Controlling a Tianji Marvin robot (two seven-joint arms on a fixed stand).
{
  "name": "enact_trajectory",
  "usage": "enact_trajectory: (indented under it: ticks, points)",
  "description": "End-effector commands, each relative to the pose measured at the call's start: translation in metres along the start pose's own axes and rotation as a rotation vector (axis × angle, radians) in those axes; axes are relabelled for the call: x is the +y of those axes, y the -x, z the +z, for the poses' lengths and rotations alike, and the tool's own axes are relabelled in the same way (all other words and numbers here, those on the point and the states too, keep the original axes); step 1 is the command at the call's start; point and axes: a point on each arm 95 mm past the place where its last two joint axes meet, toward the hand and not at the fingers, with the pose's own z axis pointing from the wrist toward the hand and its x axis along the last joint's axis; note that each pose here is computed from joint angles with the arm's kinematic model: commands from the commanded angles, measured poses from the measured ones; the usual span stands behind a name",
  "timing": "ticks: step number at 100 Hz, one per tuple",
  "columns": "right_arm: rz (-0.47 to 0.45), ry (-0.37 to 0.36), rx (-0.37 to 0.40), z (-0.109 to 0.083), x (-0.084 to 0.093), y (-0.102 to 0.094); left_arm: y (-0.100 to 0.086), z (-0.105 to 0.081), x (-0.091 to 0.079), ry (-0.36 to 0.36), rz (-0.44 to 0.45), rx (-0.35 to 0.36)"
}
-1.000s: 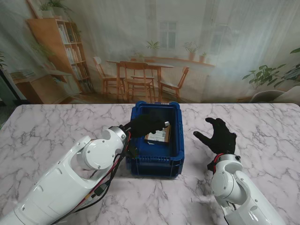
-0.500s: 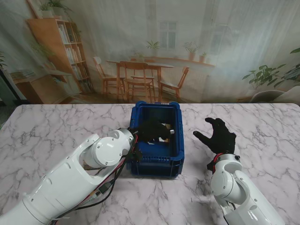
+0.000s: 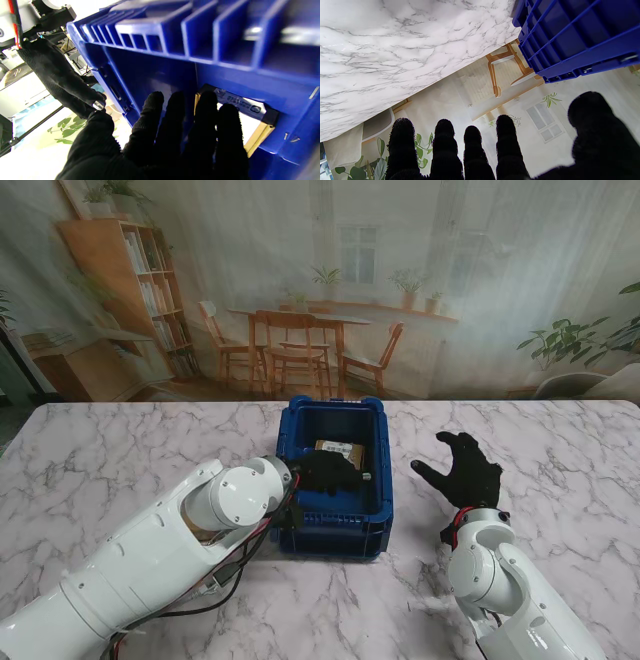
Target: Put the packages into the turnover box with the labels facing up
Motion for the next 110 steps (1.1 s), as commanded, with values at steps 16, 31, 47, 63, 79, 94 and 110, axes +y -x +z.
enact_trajectory:
  ticks: [16, 31, 47, 63, 79, 94, 110]
  points:
    - [-0.001, -0.009, -0.007, -0.001, -0.003, 0.001, -0.001, 0.004, 0.001, 0.035, -0.006, -0.015]
    - [-0.001, -0.014, -0.006, 0.000, -0.004, 0.000, -0.001, 0.007, 0.004, 0.034, -0.023, -0.020]
    - [0.000, -0.016, -0.007, 0.000, -0.004, 0.000, 0.000, 0.011, 0.008, 0.040, -0.035, -0.022]
    - [0.000, -0.016, -0.006, 0.001, -0.005, 0.000, 0.000, 0.015, 0.009, 0.044, -0.063, -0.031]
    - [0.001, -0.020, -0.006, 0.002, -0.004, -0.001, 0.000, 0.017, 0.010, 0.044, -0.067, -0.032]
    - [0.001, -0.022, -0.006, 0.003, -0.005, -0.002, -0.002, 0.019, 0.011, 0.049, -0.069, -0.032]
    - [0.001, -0.022, -0.006, 0.003, -0.004, -0.002, -0.001, 0.022, 0.012, 0.058, -0.063, -0.036]
